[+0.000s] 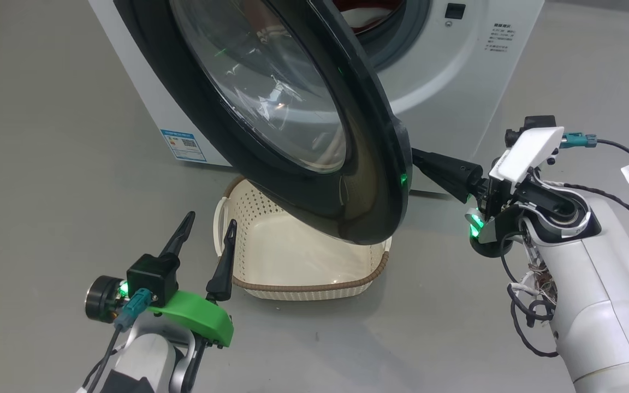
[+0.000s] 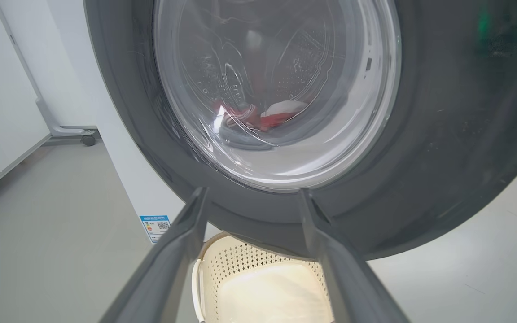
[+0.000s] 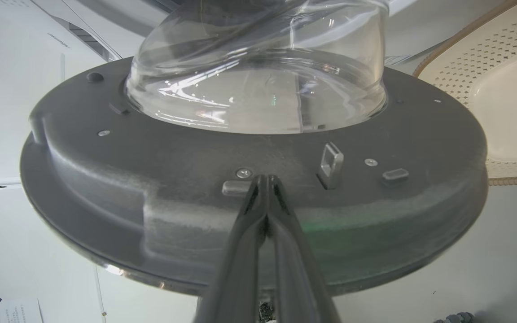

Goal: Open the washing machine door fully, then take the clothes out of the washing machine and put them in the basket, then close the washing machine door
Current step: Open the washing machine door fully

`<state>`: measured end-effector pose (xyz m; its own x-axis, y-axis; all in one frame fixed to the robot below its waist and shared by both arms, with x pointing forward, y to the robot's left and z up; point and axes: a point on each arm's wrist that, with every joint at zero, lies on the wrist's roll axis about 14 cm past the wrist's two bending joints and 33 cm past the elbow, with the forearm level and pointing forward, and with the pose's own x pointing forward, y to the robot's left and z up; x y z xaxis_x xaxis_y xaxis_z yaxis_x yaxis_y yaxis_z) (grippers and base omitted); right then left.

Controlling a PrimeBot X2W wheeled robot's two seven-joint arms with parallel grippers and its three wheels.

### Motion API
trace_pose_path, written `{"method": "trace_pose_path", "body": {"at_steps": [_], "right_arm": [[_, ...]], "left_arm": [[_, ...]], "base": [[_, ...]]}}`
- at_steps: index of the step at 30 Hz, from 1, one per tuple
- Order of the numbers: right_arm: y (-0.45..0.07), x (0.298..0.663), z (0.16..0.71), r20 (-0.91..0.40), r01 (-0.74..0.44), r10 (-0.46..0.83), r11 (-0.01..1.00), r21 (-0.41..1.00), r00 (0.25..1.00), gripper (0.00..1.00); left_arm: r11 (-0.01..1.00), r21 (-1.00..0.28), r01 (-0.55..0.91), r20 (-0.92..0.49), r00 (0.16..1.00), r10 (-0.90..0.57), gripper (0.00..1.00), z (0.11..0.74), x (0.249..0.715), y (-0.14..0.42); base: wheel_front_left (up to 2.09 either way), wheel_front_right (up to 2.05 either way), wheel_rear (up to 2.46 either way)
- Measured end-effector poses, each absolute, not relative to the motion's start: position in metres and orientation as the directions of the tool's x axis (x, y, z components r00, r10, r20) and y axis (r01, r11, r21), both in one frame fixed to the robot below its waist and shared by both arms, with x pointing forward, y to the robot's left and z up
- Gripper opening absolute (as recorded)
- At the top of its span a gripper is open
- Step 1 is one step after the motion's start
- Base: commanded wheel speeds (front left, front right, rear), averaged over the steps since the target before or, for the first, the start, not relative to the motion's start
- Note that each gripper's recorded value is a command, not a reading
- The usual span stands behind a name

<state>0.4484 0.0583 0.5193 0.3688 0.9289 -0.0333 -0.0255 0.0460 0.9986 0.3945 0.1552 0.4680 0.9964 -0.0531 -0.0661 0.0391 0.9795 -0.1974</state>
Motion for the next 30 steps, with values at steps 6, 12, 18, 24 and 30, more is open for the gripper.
{"method": "trace_pose_path", "body": {"at_steps": [6,12,18,24,30], "right_arm": [[0.072,0.436,0.517,-0.036,-0.031,0.946,0.049,0.998,0.322,0.00],[0.086,0.420,0.517,-0.027,-0.025,0.962,0.035,0.999,0.271,0.00],[0.105,0.397,0.525,0.005,-0.038,0.984,0.001,0.999,0.180,0.00],[0.120,0.377,0.529,0.032,-0.027,0.993,-0.029,0.999,0.115,0.00],[0.135,0.358,0.530,0.044,-0.021,0.997,-0.043,0.999,0.056,0.00]], "left_arm": [[0.981,-0.194,0.014,-0.063,0.998,-0.026,1.00,0.470,0.389,0.164],[0.982,-0.190,-0.010,-0.060,0.998,-0.001,1.00,0.472,0.383,0.172],[0.981,-0.190,-0.037,-0.067,0.997,0.025,1.00,0.470,0.374,0.180],[0.980,-0.188,-0.062,-0.070,0.996,0.049,1.00,0.470,0.367,0.187],[0.978,-0.187,-0.091,-0.071,0.994,0.079,1.00,0.470,0.359,0.196]], "base": [[0.00,0.00,0.00],[0.00,0.00,0.00],[0.00,0.00,0.00],[0.00,0.00,0.00],[0.00,0.00,0.00]]}}
